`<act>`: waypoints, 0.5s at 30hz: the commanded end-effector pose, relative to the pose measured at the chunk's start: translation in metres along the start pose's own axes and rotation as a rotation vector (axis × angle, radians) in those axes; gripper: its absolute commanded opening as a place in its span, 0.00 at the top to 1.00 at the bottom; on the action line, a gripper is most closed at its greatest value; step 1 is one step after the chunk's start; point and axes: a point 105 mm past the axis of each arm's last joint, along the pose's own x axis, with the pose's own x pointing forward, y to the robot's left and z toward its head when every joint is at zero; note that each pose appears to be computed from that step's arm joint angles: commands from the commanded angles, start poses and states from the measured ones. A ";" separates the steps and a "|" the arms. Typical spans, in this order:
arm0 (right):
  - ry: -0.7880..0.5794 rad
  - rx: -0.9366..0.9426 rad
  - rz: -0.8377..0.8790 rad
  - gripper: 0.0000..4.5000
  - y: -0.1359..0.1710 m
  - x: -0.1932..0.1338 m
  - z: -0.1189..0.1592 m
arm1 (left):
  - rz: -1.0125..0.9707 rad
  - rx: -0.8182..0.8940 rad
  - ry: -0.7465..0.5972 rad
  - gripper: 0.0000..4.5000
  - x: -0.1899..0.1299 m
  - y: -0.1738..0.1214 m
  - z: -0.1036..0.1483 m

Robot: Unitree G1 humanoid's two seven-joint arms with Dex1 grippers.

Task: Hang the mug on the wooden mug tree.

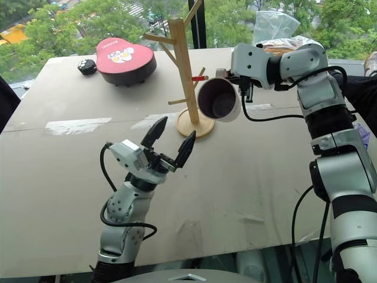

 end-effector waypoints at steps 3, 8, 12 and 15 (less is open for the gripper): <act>-0.041 -0.105 -0.046 0.99 -0.026 0.002 0.027 | 0.002 0.013 -0.067 0.00 0.003 -0.004 0.015; -0.055 -0.119 -0.046 0.99 -0.029 0.008 0.033 | 0.016 0.005 -0.068 0.00 0.004 -0.002 0.014; -0.033 -0.132 -0.055 0.87 -0.032 0.010 0.030 | 0.023 0.005 -0.067 0.00 0.004 -0.001 0.013; -0.031 -0.128 -0.067 0.61 -0.035 0.009 0.031 | 0.026 0.008 -0.066 0.00 0.004 -0.001 0.013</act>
